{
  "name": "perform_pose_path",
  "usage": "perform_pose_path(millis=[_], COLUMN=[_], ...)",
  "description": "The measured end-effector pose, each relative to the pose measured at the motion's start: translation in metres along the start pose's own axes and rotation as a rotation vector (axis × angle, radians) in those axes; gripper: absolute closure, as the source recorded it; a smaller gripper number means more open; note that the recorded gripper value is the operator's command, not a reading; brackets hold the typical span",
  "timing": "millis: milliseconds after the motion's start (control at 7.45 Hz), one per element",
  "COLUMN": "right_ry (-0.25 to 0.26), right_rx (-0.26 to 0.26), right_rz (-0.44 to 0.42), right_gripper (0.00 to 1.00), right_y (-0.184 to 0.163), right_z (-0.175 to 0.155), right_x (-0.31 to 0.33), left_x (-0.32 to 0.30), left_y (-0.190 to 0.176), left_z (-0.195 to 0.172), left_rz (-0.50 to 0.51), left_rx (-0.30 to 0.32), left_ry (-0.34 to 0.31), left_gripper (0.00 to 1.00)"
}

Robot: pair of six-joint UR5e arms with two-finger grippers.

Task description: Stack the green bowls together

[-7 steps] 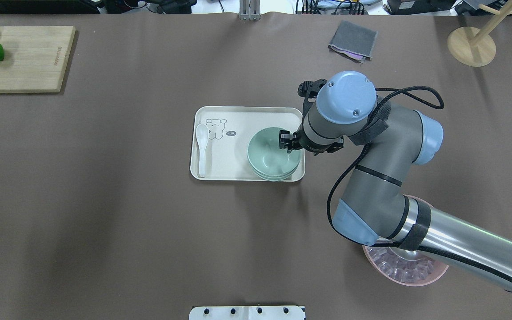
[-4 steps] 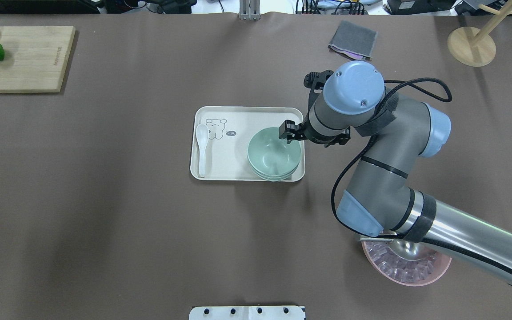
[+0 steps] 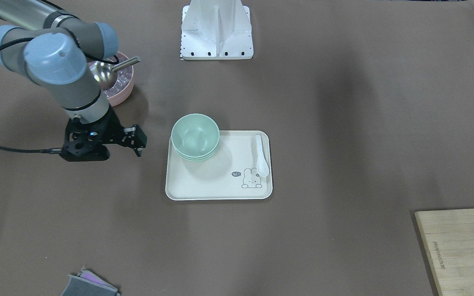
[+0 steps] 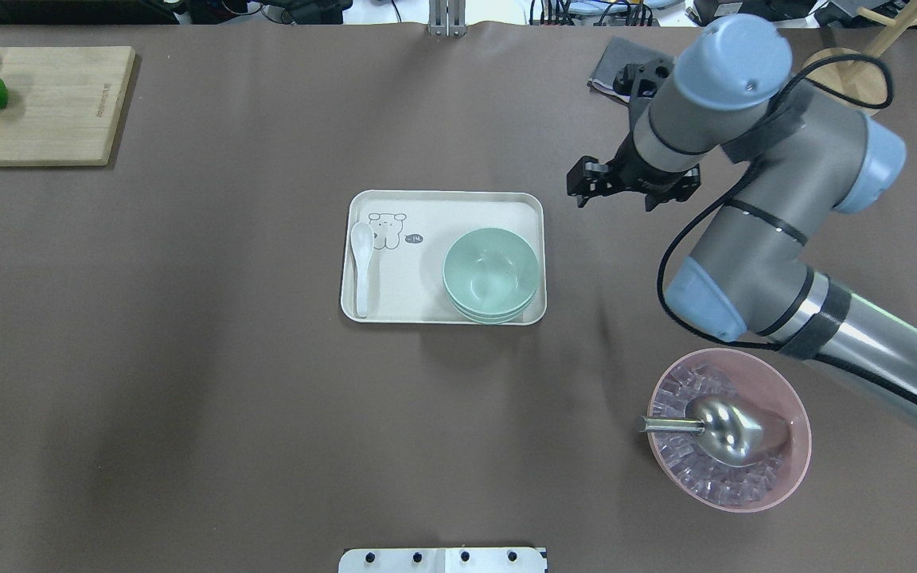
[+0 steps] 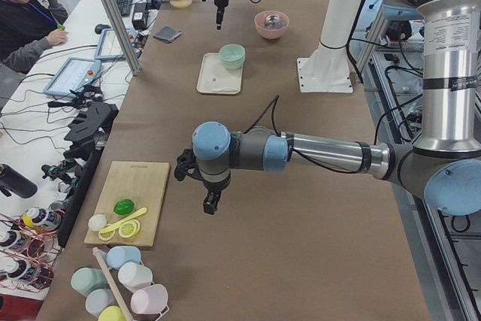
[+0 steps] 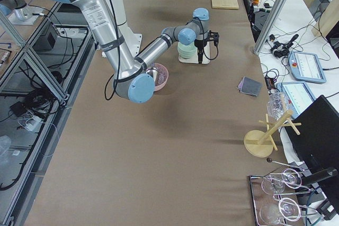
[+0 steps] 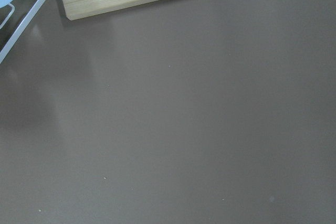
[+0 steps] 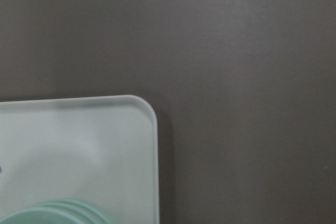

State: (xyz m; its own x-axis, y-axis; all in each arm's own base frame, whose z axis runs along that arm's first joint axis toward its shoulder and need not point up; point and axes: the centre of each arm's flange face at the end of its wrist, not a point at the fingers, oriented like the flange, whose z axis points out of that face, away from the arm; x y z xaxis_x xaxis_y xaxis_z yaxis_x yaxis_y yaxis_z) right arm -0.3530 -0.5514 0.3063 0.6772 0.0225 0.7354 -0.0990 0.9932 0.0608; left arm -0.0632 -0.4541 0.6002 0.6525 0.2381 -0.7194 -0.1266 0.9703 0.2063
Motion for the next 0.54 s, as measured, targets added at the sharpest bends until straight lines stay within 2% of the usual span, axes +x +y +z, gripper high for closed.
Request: perform_pose_path(millis=[268, 537], right_ry=[0.028, 0.055], right_rx=[-0.022, -0.047], right_rz=[-0.028, -0.112], right_gripper=[0.00, 0.00], right_y=[-0.025, -0.028], right_z=[-0.016, -0.036], right_x=[0.108, 0.245], left_x=[-0.003, -0.005], left_y=[0.007, 0.012], left_z=[0.004, 0.006], left_rz=[-0.010, -0.016], left_rx=[-0.009, -0.015], left_ry=[-0.002, -0.001], left_gripper=[0.02, 0.02])
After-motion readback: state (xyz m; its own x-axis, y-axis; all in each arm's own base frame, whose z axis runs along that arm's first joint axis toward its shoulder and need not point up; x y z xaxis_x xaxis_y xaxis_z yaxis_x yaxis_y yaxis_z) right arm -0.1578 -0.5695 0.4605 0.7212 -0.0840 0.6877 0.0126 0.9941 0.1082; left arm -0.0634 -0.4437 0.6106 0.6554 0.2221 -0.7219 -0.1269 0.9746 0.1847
